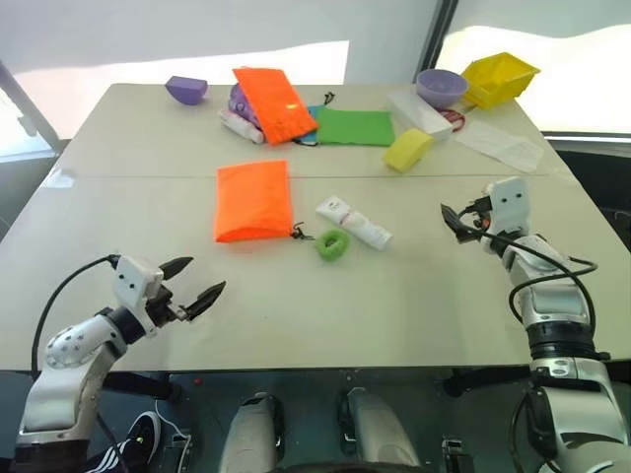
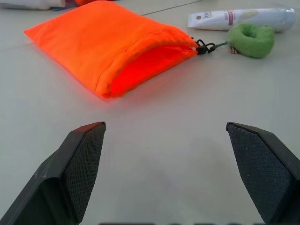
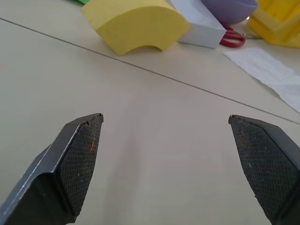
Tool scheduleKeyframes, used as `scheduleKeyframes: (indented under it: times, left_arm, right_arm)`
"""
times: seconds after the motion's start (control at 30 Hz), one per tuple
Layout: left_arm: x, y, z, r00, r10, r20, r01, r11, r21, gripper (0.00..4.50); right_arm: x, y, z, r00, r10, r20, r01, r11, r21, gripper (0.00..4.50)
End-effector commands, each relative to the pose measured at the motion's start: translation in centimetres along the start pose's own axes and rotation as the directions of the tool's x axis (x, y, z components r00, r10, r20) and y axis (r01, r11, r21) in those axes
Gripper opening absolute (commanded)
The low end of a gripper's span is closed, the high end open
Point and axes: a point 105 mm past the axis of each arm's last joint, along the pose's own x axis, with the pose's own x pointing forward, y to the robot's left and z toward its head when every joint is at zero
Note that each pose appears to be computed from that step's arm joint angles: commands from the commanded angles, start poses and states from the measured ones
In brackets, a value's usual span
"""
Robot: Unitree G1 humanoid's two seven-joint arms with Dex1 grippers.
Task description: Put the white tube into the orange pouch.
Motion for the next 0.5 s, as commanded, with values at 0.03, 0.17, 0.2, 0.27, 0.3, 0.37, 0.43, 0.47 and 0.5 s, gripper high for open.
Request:
scheduleKeyframes:
  times: [0.03,0.17,0.2,0.27,0.3,0.37,0.43,0.47,0.5]
  left_arm:
    - [-0.37,0.41,1.19,0.999,0.032,0.035,-0.034,0.998,0.061,4.44]
    - [-0.33,0.8,1.53,0.997,0.056,0.051,-0.06,0.994,0.087,4.44]
    - [-0.31,0.83,1.63,0.997,0.055,0.053,-0.06,0.994,0.093,4.44]
    - [-0.28,0.75,1.36,0.998,0.041,0.038,-0.045,0.993,0.112,4.44]
    - [-0.27,0.67,1.38,0.998,0.033,0.044,-0.038,0.993,0.113,4.44]
    - [-0.26,0.69,1.34,0.998,0.032,0.048,-0.038,0.993,0.113,4.44]
    - [-0.18,0.72,1.52,0.997,0.031,0.067,-0.039,0.992,0.116,4.44]
    - [-0.13,0.73,1.58,0.997,0.031,0.074,-0.039,0.993,0.114,4.44]
    - [-0.06,0.69,1.56,0.997,0.026,0.071,-0.034,0.992,0.119,4.44]
  right_arm:
    - [0.16,-0.58,1.43,0.998,-0.023,0.058,0.024,1.0,-0.018,4.47]
    - [0.38,-0.37,2.02,0.997,-0.013,0.073,0.014,1.0,-0.005,4.47]
    - [0.38,-0.34,1.94,0.998,-0.012,0.069,0.012,1.0,-0.008,4.47]
    - [0.33,-0.1,1.8,0.998,-0.002,0.065,0.004,0.999,-0.037,4.47]
    - [0.31,0.03,1.8,0.998,0.003,0.066,0.0,0.999,-0.037,4.47]
    - [0.28,0.11,1.74,0.998,0.004,0.066,-0.002,1.0,-0.031,4.47]
    - [0.28,0.26,1.75,0.998,0.009,0.065,-0.007,1.0,-0.03,4.47]
    - [0.3,0.33,1.74,0.998,0.011,0.063,-0.009,0.999,-0.034,4.47]
    - [0.29,0.36,1.69,0.998,0.013,0.064,-0.01,0.999,-0.034,4.47]
